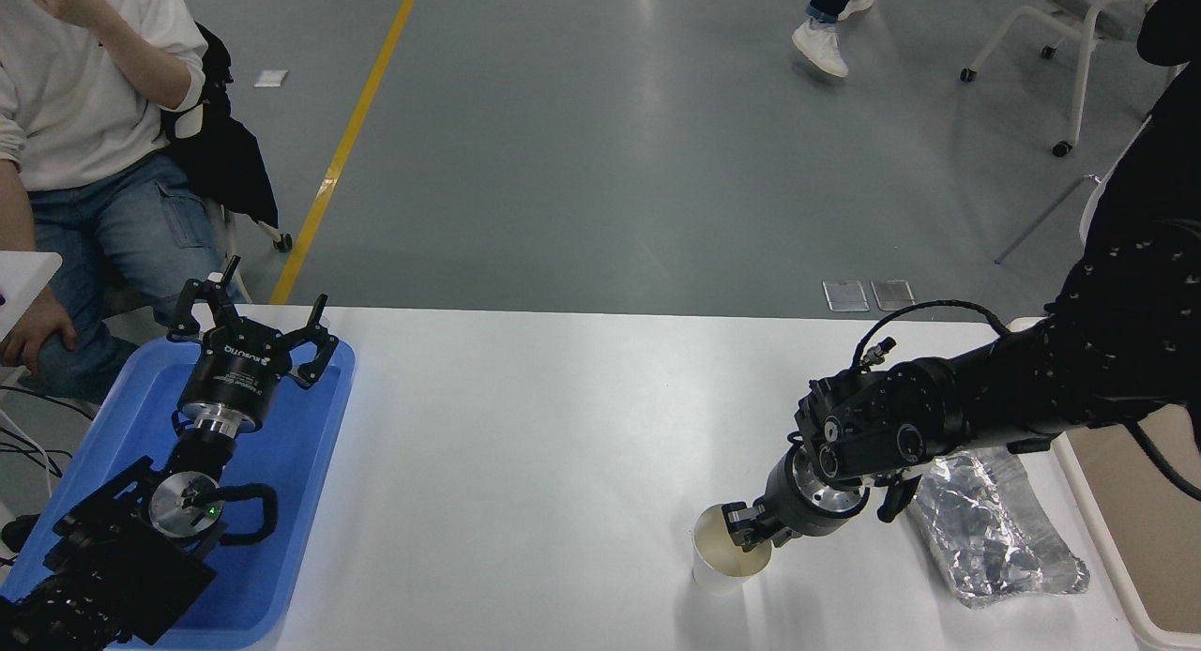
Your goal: Pick up paper cup place in dustbin
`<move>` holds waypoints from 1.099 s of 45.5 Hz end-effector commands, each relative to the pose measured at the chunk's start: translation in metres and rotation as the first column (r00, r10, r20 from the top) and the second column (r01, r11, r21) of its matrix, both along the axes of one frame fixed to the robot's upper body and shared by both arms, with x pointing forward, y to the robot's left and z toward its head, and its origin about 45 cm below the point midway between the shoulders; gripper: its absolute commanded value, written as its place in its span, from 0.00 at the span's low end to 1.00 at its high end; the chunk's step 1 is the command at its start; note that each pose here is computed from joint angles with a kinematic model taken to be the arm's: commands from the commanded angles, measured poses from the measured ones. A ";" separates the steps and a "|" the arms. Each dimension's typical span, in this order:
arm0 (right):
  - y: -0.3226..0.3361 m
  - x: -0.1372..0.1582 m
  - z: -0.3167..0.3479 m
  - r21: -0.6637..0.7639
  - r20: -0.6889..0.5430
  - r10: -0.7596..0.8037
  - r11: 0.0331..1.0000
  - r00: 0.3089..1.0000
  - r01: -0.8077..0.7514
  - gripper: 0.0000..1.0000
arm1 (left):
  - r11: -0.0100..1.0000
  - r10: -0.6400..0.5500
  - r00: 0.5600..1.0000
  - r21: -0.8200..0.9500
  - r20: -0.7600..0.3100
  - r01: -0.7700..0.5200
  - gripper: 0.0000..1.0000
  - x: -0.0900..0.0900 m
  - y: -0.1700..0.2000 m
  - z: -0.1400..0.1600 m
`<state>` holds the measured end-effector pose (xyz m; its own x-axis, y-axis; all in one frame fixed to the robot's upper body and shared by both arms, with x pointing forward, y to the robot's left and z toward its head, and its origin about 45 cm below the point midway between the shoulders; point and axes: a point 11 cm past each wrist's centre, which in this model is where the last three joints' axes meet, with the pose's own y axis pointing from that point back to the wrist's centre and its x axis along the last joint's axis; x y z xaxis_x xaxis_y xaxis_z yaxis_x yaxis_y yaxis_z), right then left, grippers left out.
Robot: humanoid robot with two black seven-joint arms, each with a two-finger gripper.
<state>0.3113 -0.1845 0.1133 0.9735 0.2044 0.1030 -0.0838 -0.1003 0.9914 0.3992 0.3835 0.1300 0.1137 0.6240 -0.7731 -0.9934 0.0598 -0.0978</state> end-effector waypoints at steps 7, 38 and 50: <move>0.004 0.017 0.024 -0.005 0.056 0.030 1.000 0.998 -0.029 0.00 | 1.000 0.000 1.000 0.000 0.000 0.000 1.00 0.000 0.000 0.000; -0.040 0.070 0.244 0.084 0.273 -0.089 0.994 0.958 0.069 0.00 | 1.000 0.000 1.000 0.000 0.000 0.000 1.00 0.000 0.000 0.000; -0.049 0.070 0.295 0.112 0.318 -0.106 0.991 0.942 0.074 0.00 | 1.000 0.000 1.000 0.000 0.000 0.000 1.00 0.000 0.000 0.000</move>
